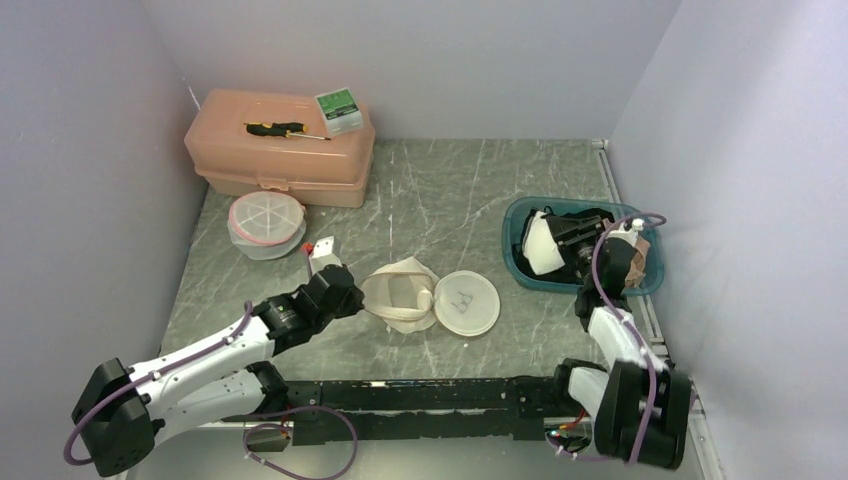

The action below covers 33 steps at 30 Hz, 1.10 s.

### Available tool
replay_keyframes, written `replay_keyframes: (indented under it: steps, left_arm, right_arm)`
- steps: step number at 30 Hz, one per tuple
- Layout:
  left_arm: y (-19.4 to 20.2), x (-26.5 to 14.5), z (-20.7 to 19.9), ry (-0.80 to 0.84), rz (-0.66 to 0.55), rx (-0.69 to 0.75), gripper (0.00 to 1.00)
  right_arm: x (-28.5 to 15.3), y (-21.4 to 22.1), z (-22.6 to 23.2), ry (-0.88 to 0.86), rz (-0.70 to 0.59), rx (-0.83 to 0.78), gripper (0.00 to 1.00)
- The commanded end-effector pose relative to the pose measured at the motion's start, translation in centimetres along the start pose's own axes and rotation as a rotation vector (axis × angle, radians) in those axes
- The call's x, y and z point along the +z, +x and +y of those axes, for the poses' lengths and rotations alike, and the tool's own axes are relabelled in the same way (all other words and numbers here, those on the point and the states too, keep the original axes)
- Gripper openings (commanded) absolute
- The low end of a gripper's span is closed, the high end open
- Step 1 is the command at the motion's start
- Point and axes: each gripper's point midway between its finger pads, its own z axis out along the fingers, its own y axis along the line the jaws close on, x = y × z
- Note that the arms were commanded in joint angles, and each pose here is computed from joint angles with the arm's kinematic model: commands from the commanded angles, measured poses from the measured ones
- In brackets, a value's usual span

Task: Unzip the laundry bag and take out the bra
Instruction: Place the bra in the bin.

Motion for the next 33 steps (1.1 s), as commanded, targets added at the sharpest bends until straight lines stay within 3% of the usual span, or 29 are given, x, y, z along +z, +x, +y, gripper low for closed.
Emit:
replay_keyframes:
  steps: [1, 4, 8, 12, 16, 19, 22, 27, 33]
  left_arm:
    - [-1.5, -0.9, -0.5, 0.011, -0.043, -0.014, 0.03]
    - [-1.7, -1.3, -0.1, -0.006, -0.045, -0.004, 0.03]
    - [-2.3, -1.9, -0.5, 0.008, -0.044, 0.046, 0.05]
    - [-2.9, -2.5, -1.2, 0.037, -0.046, 0.108, 0.17]
    - [-3.7, -3.2, -2.5, 0.105, -0.067, 0.158, 0.33]
    - [-4.0, -3.8, -2.9, 0.138, -0.074, 0.171, 0.62]
    - [-4.0, -4.1, -3.2, 0.164, -0.069, 0.179, 0.76]
    - [-2.9, -2.8, -2.1, 0.087, -0.010, 0.191, 0.78]
    - [-2.3, -0.1, -2.0, 0.093, 0.063, 0.209, 0.76]
  right_arm:
    - [-2.4, -0.5, 7.5, -0.190, -0.048, -0.150, 0.55]
    - [-4.4, 1.0, 10.7, -0.245, -0.030, -0.270, 0.66]
    - [-8.3, 5.5, 15.9, -0.431, 0.096, -0.412, 0.80]
    - [-12.1, 10.3, 17.9, -0.580, 0.268, -0.527, 0.84]
    - [-14.7, 14.8, 15.2, -0.615, 0.446, -0.559, 0.82]
    - [-15.2, 17.6, 10.9, -0.565, 0.554, -0.530, 0.82]
    - [-15.4, 18.8, 8.2, -0.522, 0.593, -0.495, 0.81]
    - [-16.2, 20.3, 6.6, -0.546, 0.678, -0.528, 0.80]
    - [-15.8, 20.7, 3.9, -0.387, 0.742, -0.555, 0.78]
